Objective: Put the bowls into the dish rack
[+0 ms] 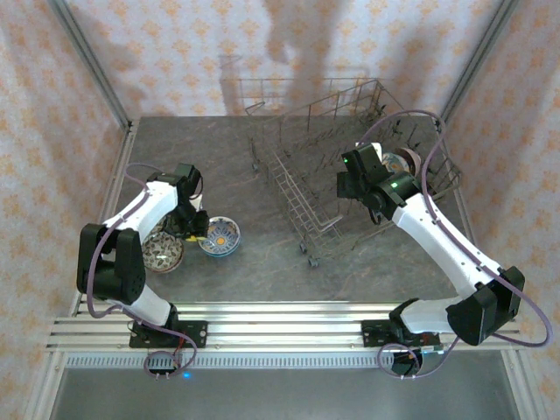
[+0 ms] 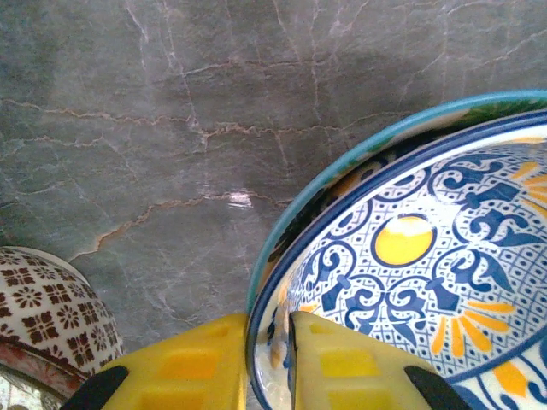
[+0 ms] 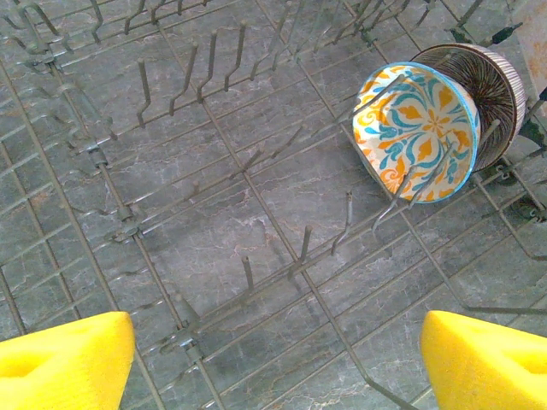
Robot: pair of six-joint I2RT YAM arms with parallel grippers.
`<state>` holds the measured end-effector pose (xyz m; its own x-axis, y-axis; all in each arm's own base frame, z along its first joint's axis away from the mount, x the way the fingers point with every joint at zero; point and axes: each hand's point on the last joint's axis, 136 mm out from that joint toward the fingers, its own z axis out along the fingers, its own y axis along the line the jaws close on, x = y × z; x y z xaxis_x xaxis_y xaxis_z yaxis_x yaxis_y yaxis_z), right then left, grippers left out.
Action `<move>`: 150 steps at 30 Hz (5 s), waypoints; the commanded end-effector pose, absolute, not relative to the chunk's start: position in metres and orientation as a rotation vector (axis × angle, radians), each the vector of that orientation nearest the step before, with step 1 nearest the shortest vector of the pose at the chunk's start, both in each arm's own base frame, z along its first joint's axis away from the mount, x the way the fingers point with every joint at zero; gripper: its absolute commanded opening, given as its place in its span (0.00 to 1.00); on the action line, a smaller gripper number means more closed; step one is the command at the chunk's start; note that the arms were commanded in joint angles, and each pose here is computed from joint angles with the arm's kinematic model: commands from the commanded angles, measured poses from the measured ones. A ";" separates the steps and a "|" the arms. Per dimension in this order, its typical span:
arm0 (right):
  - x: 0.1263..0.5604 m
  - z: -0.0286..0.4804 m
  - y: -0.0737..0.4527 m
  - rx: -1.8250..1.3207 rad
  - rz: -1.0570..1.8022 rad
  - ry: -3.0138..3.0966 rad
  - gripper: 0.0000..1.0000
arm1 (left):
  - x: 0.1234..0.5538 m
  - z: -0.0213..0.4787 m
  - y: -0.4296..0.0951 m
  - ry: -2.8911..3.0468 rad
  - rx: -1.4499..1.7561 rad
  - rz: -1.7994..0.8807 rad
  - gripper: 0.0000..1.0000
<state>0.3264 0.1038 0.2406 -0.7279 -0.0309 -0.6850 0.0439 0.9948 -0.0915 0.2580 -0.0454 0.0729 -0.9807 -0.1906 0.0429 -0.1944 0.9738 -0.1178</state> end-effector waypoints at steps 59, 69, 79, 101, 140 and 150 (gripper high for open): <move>0.327 0.251 0.109 0.023 -0.086 2.365 0.85 | 0.253 0.116 -0.070 -3.242 0.421 0.402 0.00; 0.326 0.246 0.107 0.030 -0.094 2.368 0.85 | 0.253 0.106 -0.066 -3.229 0.443 0.355 0.06; 0.327 0.244 0.109 0.030 -0.089 2.367 0.85 | 0.255 0.096 -0.065 -3.216 0.464 0.339 0.09; 0.327 0.242 0.108 0.028 -0.090 2.368 0.85 | 0.254 0.081 -0.065 -3.185 0.471 0.327 0.18; 0.330 0.237 0.112 0.015 -0.091 2.386 0.85 | 0.260 0.073 -0.078 -3.153 0.468 0.421 0.05; 0.328 0.241 0.117 0.007 -0.062 2.402 0.85 | 0.262 0.095 -0.083 -3.213 0.457 0.517 0.00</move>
